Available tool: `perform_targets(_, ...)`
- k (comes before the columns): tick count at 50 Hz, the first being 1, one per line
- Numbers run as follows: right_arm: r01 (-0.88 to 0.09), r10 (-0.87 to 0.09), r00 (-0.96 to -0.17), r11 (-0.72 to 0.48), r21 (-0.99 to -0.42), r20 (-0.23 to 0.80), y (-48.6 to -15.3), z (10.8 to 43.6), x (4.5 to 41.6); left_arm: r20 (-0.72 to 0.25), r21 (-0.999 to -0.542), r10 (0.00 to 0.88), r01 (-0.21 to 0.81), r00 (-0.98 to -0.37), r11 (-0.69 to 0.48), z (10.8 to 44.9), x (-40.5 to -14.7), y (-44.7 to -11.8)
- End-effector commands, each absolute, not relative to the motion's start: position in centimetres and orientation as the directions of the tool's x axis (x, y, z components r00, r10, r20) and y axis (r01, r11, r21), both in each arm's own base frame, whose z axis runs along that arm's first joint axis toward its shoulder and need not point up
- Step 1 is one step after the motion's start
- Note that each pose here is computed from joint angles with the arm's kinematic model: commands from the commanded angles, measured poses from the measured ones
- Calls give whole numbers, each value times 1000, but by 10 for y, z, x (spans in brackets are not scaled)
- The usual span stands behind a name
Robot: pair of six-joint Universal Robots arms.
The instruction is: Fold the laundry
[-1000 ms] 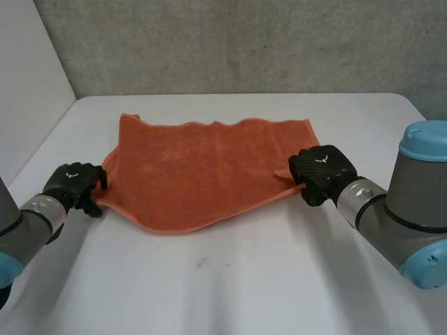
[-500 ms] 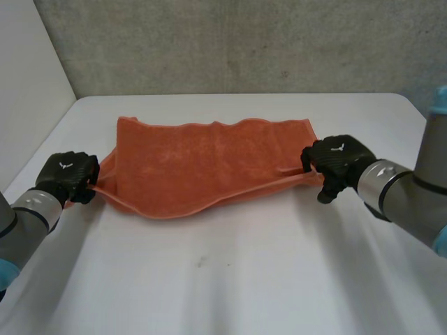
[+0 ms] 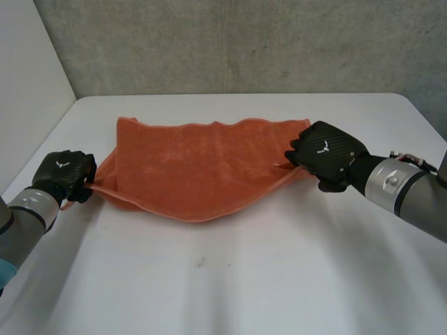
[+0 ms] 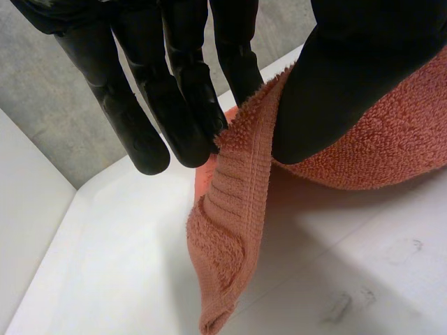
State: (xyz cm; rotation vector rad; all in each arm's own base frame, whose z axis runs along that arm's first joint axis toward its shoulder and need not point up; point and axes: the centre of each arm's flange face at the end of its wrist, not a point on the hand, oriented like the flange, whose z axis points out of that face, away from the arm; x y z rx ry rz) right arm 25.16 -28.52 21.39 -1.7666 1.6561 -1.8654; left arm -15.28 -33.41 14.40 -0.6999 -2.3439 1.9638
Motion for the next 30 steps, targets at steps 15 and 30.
perform_targets(15, -505, -755, -314, -380, -775, 576, -304, 247, 258, -274, -935, 344, 332, -898, 123, 143, -155, -332)
perform_targets(30, -608, -791, -202, -361, -707, 577, -320, 193, 278, -274, -935, 344, 332, -898, 123, 143, -154, -332)
